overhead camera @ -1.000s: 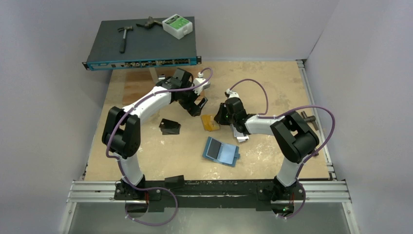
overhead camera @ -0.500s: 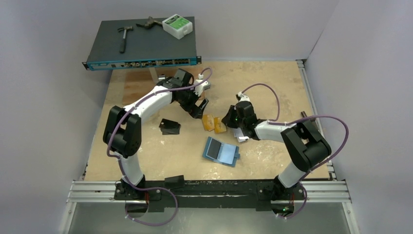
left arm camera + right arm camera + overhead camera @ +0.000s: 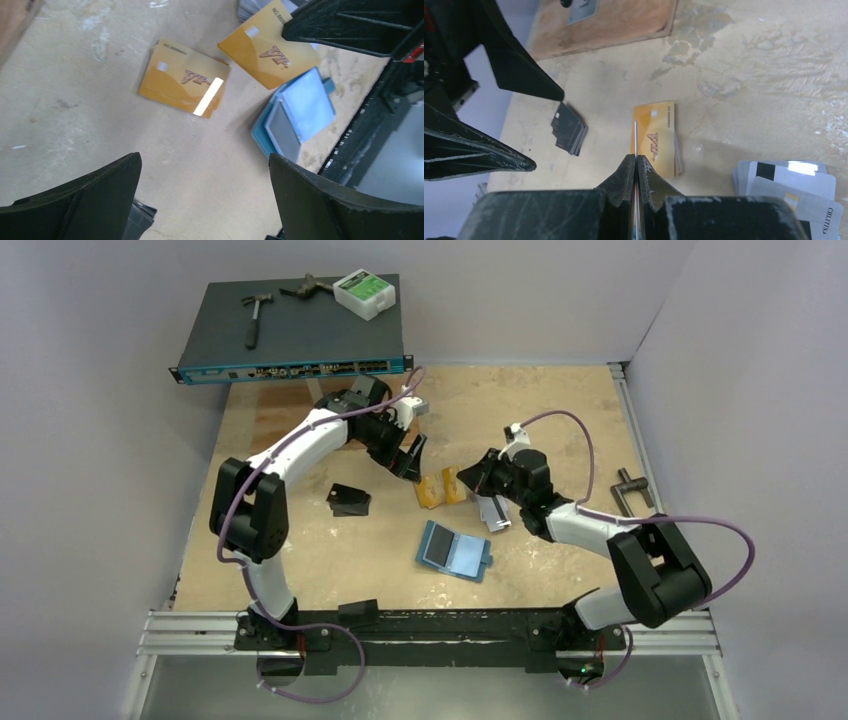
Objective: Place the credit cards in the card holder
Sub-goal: Pick up the credit card from the storage box.
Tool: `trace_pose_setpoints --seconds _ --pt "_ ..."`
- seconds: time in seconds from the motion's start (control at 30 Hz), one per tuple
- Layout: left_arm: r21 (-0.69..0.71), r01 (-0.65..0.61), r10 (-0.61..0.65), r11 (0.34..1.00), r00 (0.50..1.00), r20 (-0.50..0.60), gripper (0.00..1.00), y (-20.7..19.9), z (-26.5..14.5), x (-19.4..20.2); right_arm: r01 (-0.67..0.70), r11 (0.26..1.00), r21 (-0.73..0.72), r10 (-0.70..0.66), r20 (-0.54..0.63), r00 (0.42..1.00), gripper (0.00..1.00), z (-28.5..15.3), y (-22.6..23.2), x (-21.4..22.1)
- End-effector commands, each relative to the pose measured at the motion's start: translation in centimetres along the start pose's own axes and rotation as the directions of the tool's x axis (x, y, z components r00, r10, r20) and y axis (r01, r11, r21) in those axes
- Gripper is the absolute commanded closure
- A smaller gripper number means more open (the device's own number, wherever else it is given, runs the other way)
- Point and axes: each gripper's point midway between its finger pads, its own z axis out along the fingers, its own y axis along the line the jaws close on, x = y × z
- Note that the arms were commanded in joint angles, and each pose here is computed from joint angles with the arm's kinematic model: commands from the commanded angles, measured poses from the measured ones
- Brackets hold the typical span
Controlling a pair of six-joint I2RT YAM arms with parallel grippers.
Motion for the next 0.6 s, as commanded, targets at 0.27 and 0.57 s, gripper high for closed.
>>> trace_pose_setpoints --seconds 0.27,0.57 --pt "0.536 0.177 -0.275 0.826 0.955 0.109 0.08 -8.4 -4.8 -2.3 -0.084 0.951 -0.296 0.124 0.12 0.985 1.0 -4.4 6.8 -4.0" --pt "0.456 0.258 -0.311 0.852 0.949 0.045 0.52 -9.1 -6.2 -1.3 -0.153 0.911 -0.384 0.214 0.119 0.97 1.0 -7.6 8.7 -4.1"
